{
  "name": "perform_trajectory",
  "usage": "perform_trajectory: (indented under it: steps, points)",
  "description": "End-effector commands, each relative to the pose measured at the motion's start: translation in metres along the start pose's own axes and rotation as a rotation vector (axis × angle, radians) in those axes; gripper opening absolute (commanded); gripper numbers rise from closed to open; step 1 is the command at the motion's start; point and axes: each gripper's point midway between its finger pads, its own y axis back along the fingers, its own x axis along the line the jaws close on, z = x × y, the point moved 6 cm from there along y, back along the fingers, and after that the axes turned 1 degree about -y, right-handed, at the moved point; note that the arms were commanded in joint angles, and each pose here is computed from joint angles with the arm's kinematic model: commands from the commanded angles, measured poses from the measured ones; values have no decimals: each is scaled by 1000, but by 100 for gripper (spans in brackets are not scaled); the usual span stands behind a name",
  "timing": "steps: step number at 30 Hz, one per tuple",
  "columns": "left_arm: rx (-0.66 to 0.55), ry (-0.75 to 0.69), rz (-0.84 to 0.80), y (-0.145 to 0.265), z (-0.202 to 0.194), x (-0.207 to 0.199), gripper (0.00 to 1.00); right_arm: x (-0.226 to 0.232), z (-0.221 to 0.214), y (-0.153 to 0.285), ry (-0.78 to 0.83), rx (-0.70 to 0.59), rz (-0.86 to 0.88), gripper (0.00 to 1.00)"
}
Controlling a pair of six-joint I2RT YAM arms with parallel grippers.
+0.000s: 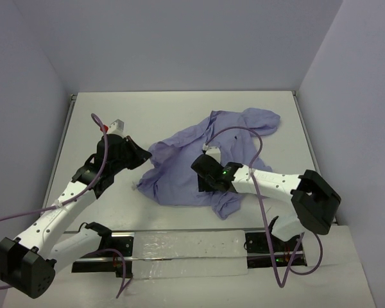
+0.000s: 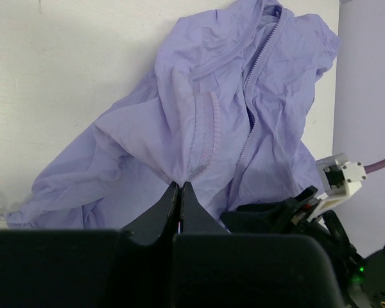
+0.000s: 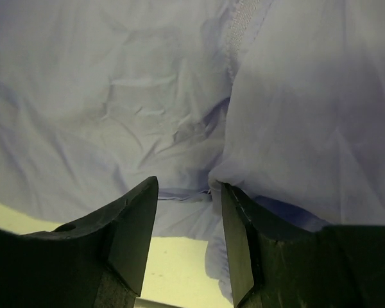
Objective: Zip up the jacket
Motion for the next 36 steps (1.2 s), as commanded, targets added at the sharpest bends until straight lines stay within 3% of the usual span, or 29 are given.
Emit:
perform_trajectory:
  steps: [1,5,13,16,18,22,25,31,34,36]
  points:
    - [-49,-19,-44,8,15,-12,0,-3,4,-7,-32,-43,-71,52]
    - [-45,-15,-52,7,13,-12,0,-9,2,-14,-43,-45,-129,49]
    - [-46,-15,-50,9,13,-11,0,-24,2,-14,-82,-115,-255,30]
    - [-42,-11,-49,8,11,-11,0,-20,6,-5,-84,-140,-225,7]
    - [-43,-10,-46,8,11,-10,0,-14,11,4,-83,-151,-175,0]
    - [-49,-15,-41,11,13,-11,0,-1,30,37,-87,-203,-26,0]
    - [-51,-22,-42,12,17,-14,0,18,41,70,-69,-229,203,0]
    - [-49,-32,-40,11,21,-17,0,45,27,115,48,-162,623,0]
    - [-53,-27,-45,10,21,-18,0,35,4,90,52,-66,593,3]
    - [-54,-25,-49,10,20,-17,0,23,-14,64,23,18,515,18]
